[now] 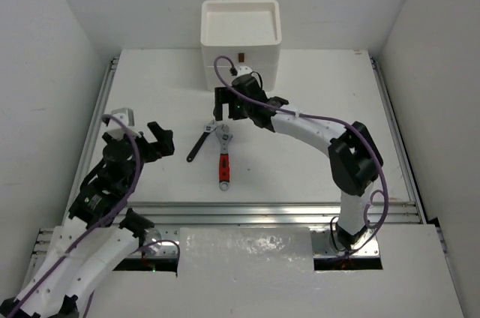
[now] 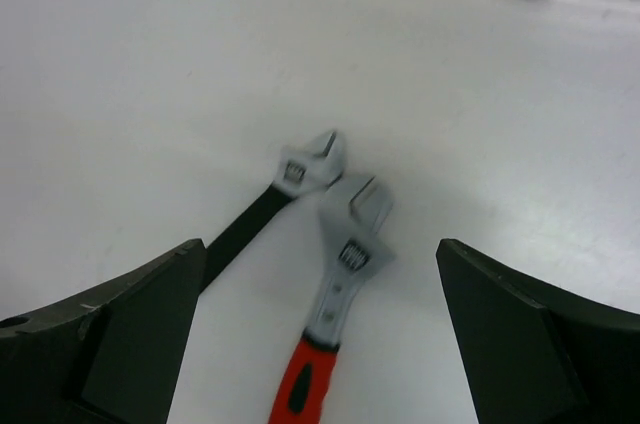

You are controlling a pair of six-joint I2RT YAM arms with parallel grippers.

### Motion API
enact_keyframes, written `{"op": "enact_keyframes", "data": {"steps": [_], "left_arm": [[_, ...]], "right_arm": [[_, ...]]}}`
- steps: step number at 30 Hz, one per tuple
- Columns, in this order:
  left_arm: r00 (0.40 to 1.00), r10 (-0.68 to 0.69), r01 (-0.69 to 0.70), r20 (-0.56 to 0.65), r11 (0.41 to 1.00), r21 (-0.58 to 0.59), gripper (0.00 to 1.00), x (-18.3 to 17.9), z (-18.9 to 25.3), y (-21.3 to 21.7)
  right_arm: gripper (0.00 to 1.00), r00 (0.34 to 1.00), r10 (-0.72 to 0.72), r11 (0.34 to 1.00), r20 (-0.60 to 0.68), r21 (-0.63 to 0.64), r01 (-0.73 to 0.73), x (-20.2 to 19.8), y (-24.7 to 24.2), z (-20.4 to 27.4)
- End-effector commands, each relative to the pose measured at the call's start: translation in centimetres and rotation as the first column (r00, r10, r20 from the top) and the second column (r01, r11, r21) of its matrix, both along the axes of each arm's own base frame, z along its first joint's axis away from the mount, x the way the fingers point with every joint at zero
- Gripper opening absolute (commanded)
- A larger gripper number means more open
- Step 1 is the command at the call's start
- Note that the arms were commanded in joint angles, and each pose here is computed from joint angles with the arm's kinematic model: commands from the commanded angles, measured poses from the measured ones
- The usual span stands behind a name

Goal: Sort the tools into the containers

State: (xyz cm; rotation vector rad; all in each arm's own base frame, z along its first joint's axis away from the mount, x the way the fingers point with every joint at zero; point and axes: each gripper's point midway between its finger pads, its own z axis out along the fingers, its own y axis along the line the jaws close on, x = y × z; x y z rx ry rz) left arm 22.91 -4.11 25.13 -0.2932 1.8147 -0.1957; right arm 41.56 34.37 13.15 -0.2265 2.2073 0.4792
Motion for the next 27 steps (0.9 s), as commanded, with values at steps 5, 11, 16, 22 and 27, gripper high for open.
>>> {"op": "enact_keyframes", "data": {"steps": [5, 11, 16, 22, 27], "left_arm": [[0.999, -0.042, 0.042, -0.002, 0.999, -0.031, 1.00, 1.1, 0.5, -1.2], [0.997, -0.034, 0.038, 0.070, 0.998, -0.059, 1.00, 0.2, 1.8, -0.7], [0.996, -0.057, 0.060, 0.063, 0.997, -0.055, 1.00, 0.3, 1.7, -1.1], [0.993, -0.088, 0.093, 0.080, 0.994, -0.057, 1.00, 0.0, 1.9, -1.5], [0.990, -0.113, 0.117, 0.086, 0.992, -0.054, 1.00, 0.0, 2.1, -1.9]], "right_arm": [[0.99, 0.976, -0.017, 0.999, -0.218, 0.028, 0.023, -6.4, -0.5, -2.4], [0.99, 0.941, -0.194, 0.955, -0.279, -0.274, 0.116, -8.8, -0.8, -5.2], [0.99, 0.937, -0.163, 0.973, -0.308, -0.210, 0.100, -8.4, 1.2, -7.2], [0.96, 0.908, -0.197, 0.938, -0.370, -0.340, 0.065, -8.1, 1.9, -10.6], [0.81, 0.903, -0.227, 0.925, -0.366, -0.372, 0.082, -6.2, 2.1, -11.7]]}}
